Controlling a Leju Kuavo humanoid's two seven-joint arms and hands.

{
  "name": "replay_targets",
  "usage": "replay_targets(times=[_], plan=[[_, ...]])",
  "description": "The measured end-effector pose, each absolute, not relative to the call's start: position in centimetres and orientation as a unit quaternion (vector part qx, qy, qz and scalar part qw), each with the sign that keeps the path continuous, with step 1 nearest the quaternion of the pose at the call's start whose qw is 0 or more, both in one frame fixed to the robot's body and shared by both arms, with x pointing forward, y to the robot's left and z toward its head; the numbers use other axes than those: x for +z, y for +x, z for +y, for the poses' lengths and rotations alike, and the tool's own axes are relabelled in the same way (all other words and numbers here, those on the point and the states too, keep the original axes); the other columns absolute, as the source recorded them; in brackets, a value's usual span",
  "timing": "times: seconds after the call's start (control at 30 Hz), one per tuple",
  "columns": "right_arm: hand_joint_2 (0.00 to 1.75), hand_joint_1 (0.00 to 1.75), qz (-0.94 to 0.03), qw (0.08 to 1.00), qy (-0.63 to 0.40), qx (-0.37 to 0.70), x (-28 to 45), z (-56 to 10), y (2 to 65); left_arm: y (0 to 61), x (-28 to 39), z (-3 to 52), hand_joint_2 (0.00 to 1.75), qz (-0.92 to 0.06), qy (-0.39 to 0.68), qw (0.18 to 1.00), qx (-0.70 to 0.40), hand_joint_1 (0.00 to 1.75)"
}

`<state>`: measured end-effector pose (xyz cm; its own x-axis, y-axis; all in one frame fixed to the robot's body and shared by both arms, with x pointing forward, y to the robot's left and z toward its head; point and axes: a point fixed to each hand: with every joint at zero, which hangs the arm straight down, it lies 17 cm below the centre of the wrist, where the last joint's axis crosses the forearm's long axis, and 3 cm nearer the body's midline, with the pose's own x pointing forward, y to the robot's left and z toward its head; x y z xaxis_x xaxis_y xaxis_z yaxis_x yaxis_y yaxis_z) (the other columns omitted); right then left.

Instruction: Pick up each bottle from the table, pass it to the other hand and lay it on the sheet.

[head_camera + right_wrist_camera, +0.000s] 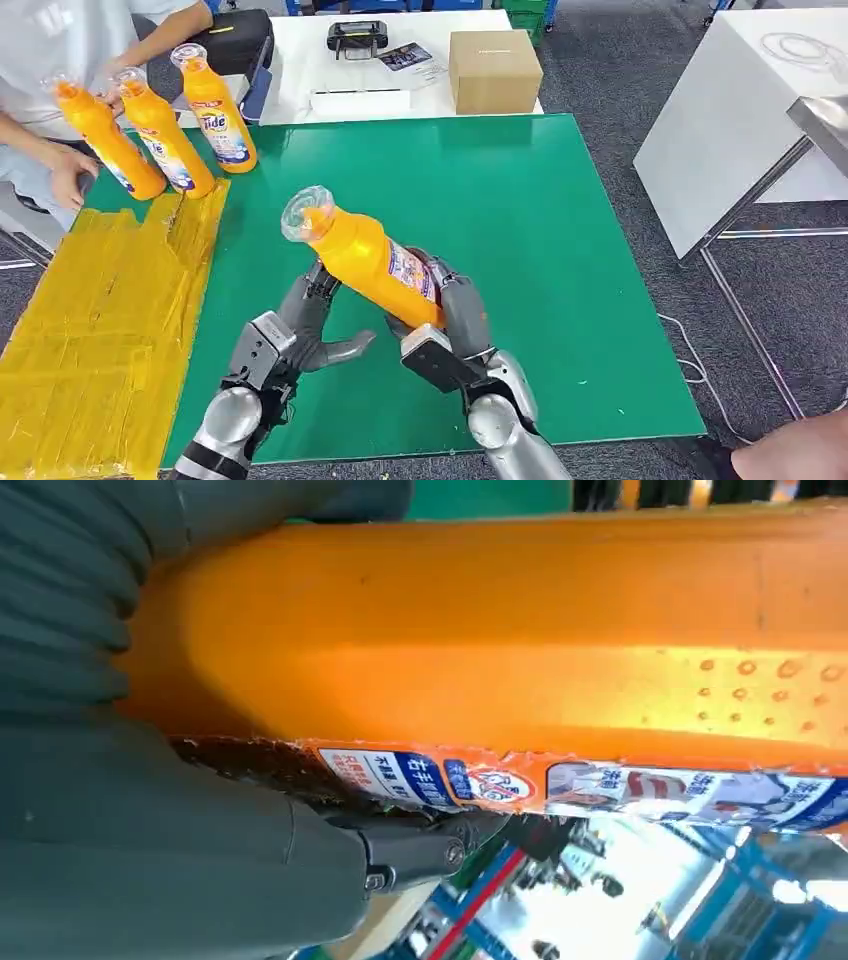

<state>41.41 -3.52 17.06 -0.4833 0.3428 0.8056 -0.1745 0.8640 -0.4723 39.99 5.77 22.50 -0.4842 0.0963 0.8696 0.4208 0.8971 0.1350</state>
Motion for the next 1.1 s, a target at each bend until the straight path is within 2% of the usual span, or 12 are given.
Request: replay_targets(times=[0.33,0.7,1.03,1.07,1.1], plan=[[1.75,1.75,-0.81,0.493,-0.017,0.316,15.7,2.0,39.5,41.7,21.7,6.1,1.75,-0.822,-0.198,0.516,-0.137,0.0],[1.75,1.75,-0.799,0.5,-0.011,0.334,14.3,3.3,40.0,43.2,20.4,7.3,1.75,-0.795,-0.241,0.549,-0.092,0.0],[1.75,1.75,-0.789,0.511,-0.013,0.341,12.9,3.7,40.2,44.2,20.6,8.8,1.75,-0.8,-0.223,0.556,-0.043,0.0],[1.75,1.75,-0.788,0.512,-0.012,0.341,12.8,3.7,40.2,44.2,20.6,8.8,1.75,-0.8,-0.223,0.556,-0.041,0.99],[1.75,1.75,-0.788,0.512,-0.012,0.342,12.7,3.7,40.2,44.2,20.6,8.8,1.75,-0.799,-0.222,0.557,-0.04,1.26]])
